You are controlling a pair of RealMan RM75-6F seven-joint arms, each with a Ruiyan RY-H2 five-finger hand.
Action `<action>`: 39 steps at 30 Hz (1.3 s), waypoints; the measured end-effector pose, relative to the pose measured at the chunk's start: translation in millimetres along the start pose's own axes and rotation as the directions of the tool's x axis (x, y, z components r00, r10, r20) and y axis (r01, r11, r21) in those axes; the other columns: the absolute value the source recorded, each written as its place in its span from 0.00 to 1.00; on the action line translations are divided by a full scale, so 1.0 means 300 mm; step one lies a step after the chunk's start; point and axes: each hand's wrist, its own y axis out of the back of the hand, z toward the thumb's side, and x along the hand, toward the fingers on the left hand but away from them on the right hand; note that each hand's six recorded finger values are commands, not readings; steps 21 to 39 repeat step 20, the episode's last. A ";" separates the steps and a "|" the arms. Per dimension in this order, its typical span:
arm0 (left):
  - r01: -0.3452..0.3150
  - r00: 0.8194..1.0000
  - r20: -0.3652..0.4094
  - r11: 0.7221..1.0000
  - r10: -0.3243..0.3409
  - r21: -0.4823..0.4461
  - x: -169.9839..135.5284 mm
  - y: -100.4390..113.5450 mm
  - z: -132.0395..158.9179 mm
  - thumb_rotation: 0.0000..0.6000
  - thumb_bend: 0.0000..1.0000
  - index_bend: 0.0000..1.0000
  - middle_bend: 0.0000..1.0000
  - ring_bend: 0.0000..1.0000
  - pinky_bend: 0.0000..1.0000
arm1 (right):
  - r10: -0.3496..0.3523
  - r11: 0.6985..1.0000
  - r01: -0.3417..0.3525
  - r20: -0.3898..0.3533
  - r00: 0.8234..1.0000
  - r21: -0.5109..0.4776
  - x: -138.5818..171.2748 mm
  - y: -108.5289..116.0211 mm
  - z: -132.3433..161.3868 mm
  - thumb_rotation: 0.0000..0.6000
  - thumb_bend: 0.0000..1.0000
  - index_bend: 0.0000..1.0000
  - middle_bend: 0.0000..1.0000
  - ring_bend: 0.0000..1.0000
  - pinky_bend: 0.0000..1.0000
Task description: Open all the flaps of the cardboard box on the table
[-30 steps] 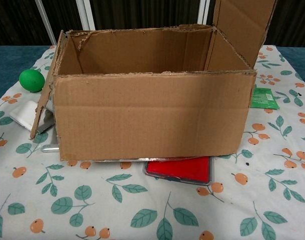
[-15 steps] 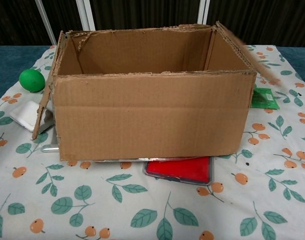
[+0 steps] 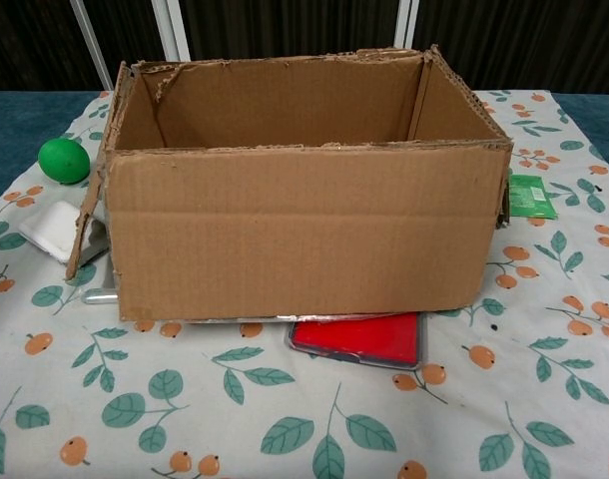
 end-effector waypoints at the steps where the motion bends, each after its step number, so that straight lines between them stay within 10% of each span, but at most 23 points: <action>1: 0.001 1.000 0.000 1.000 -0.001 0.006 0.000 -0.001 -0.001 1.00 0.19 0.00 0.00 0.00 0.00 | -0.004 0.999 0.005 0.030 1.000 -0.045 0.018 -0.019 -0.006 1.00 0.45 0.27 0.21 0.13 0.23; 11: 0.005 1.000 -0.001 0.996 -0.005 0.093 -0.013 0.004 -0.008 1.00 0.15 0.00 0.00 0.00 0.00 | 0.064 0.895 0.044 0.225 0.972 -0.444 0.244 -0.238 0.028 1.00 0.27 0.01 0.04 0.06 0.23; 20: 0.004 1.000 -0.002 0.985 -0.004 0.173 -0.055 0.011 -0.037 1.00 0.10 0.00 0.00 0.00 0.00 | 0.128 0.757 0.108 0.309 0.943 -0.644 0.484 -0.406 0.137 0.84 0.23 0.00 0.00 0.00 0.23; 39: 0.004 1.000 -0.002 0.985 -0.004 0.173 -0.055 0.011 -0.037 1.00 0.10 0.00 0.00 0.00 0.00 | 0.128 0.757 0.108 0.309 0.943 -0.644 0.484 -0.406 0.137 0.84 0.23 0.00 0.00 0.00 0.23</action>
